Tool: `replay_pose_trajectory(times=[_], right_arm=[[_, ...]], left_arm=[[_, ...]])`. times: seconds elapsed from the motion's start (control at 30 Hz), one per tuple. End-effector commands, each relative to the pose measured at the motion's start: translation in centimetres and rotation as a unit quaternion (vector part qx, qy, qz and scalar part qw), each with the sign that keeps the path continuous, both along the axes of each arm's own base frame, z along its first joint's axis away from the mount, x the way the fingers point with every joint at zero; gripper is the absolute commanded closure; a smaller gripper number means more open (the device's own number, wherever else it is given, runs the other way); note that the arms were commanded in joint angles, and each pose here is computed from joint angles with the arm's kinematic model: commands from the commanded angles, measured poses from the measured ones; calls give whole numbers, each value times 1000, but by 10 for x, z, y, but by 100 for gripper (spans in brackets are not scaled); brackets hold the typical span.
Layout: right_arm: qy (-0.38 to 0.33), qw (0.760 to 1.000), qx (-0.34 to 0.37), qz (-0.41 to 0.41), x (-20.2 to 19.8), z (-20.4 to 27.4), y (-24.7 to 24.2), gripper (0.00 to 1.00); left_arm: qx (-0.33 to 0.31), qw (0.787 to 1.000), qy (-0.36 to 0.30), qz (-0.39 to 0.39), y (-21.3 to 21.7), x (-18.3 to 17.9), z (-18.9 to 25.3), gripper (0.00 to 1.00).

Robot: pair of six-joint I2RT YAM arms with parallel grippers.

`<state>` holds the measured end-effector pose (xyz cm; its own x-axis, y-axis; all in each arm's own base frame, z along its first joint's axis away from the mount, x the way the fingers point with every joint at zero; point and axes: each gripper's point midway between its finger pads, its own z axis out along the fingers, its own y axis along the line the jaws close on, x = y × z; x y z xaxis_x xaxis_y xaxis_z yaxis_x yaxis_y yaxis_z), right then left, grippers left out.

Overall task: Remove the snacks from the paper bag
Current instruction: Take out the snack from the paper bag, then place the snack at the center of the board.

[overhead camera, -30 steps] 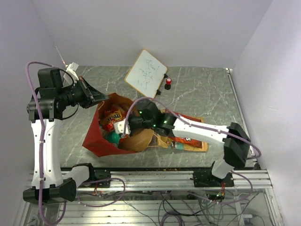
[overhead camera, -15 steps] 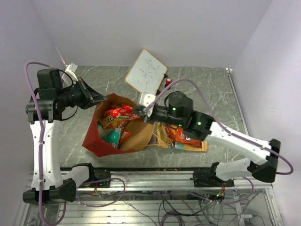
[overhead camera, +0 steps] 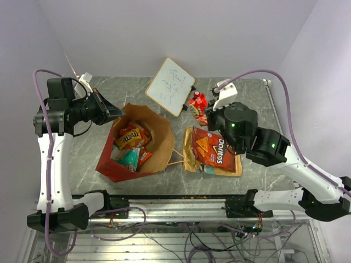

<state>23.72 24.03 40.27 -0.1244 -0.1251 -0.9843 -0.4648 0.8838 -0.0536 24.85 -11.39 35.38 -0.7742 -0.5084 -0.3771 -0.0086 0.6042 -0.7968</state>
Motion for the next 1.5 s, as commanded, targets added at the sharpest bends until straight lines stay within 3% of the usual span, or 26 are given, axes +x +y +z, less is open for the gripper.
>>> replay_pose_trajectory(times=[0.0, 0.2, 0.33, 0.53, 0.63, 0.9, 1.2, 1.47], right_arm=[[49, 974, -49, -214, 15, -40, -80, 100], [209, 931, -47, -295, 33, -122, -132, 100], [317, 876, -65, -359, 32, -170, -159, 100], [387, 797, -72, -459, 15, -217, -183, 100], [402, 777, -83, -477, 10, -234, -186, 100], [411, 784, -134, -446, 25, -280, -180, 100], [425, 796, -96, -419, 63, -310, -143, 100], [457, 802, -78, -377, 50, -332, -121, 100]], left_arm=[[2, 999, -28, -15, -2, 5, 11, 93], [10, 999, -24, -23, -2, 3, 10, 93], [-2, 1000, -21, -23, -4, 2, 6, 93], [4, 999, -25, -27, -3, 4, 5, 93], [10, 999, -25, -31, -3, 6, 4, 93], [5, 999, -27, -33, -4, 6, 5, 93], [4, 999, -28, -31, -3, 10, 6, 93], [4, 999, -29, -25, -3, 7, 7, 93]])
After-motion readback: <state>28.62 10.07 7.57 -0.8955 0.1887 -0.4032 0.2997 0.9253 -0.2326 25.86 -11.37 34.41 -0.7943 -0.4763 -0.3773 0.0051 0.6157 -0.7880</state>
